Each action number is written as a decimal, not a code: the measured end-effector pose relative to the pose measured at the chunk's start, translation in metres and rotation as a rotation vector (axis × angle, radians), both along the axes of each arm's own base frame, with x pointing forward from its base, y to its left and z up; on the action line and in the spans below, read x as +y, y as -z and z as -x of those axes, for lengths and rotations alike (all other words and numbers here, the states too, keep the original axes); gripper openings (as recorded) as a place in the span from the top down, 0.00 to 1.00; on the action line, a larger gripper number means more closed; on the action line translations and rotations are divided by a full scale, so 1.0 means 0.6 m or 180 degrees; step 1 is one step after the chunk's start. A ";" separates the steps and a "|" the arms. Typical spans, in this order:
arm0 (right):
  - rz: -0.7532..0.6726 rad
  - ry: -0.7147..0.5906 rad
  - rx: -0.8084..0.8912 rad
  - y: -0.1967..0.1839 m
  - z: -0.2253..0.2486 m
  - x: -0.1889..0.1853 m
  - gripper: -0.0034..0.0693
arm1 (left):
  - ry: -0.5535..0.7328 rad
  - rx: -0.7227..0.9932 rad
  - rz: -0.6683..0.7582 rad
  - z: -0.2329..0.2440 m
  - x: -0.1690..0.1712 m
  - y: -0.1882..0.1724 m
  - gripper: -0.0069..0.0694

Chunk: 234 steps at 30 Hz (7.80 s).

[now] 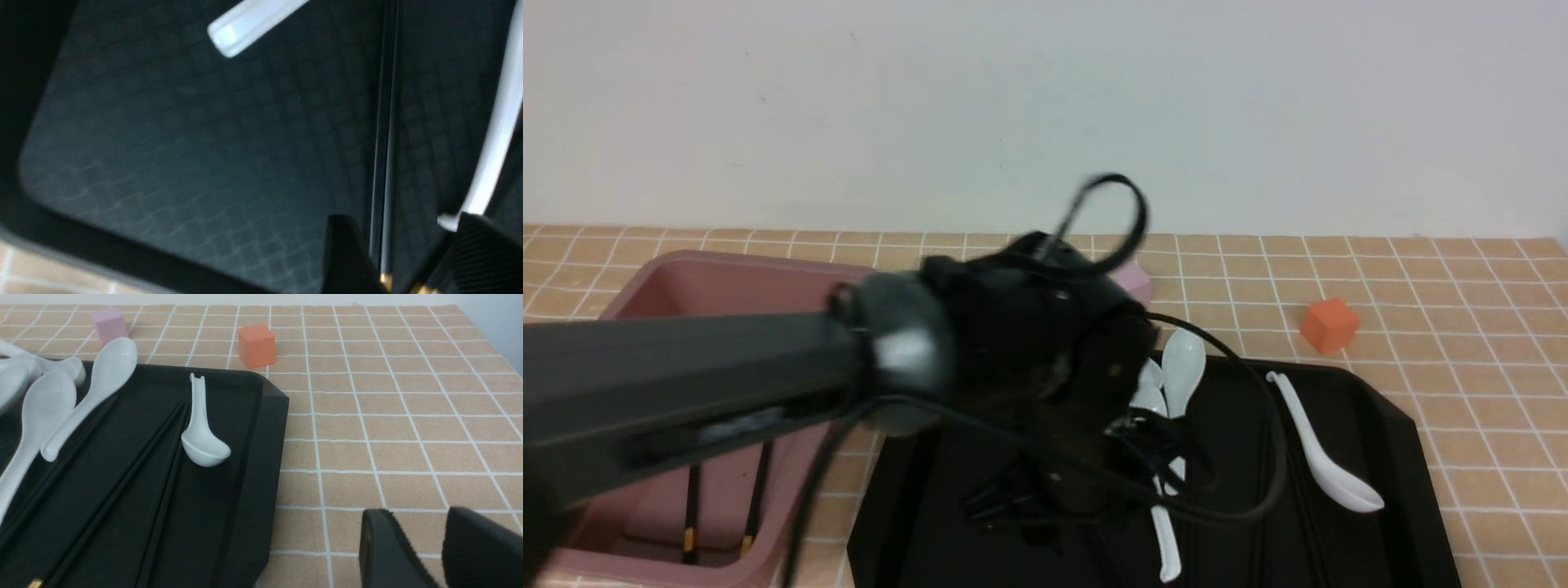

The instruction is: On brown tablecloth take chopsticks from black tray and put them in box.

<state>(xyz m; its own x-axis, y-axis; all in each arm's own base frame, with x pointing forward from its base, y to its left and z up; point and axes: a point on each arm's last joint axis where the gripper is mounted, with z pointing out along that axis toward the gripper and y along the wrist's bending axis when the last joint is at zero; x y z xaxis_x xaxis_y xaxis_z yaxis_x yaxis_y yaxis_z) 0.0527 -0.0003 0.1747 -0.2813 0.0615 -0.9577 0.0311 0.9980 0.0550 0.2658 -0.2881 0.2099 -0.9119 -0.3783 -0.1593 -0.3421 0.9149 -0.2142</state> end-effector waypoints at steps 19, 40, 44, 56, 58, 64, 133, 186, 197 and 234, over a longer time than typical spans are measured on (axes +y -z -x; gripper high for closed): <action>0.0000 0.0000 0.0000 0.000 0.000 0.000 0.62 | -0.0483 0.0050 -0.0116 -0.027 -0.020 0.081 0.44; 0.0000 0.0000 0.0000 0.000 0.000 0.000 0.62 | -0.0503 0.0028 0.0057 -0.035 -0.035 0.073 0.44; 0.0000 0.0000 0.0000 0.000 0.000 0.000 0.62 | -0.0508 0.0012 0.0048 -0.039 -0.038 0.061 0.44; 0.0000 0.0000 0.0000 0.000 0.000 0.000 0.62 | -0.0505 -0.0042 0.0011 -0.048 -0.034 0.060 0.31; 0.0000 0.0000 0.0000 0.000 0.000 0.000 0.62 | -0.0588 -0.0011 0.0031 -0.052 -0.030 0.062 0.29; 0.0000 0.0000 0.0000 0.000 0.000 0.000 0.62 | -0.0786 0.0129 -0.0025 -0.064 -0.021 0.090 0.28; 0.0000 0.0000 0.0000 0.000 0.000 0.000 0.62 | 0.0713 0.0153 -0.1515 -0.149 0.362 -0.077 0.74; 0.0000 0.0000 0.0000 0.000 0.000 0.000 0.62 | 0.0263 -0.3025 0.0602 0.306 0.430 -0.051 0.93; 0.0000 0.0000 0.0000 0.000 0.000 0.000 0.62 | 0.0750 -0.3726 -0.0071 0.342 0.448 -0.018 0.93; 0.0000 0.0000 0.0000 0.000 0.000 0.000 0.62 | 0.0125 -0.3314 -0.0510 0.356 0.475 0.067 0.89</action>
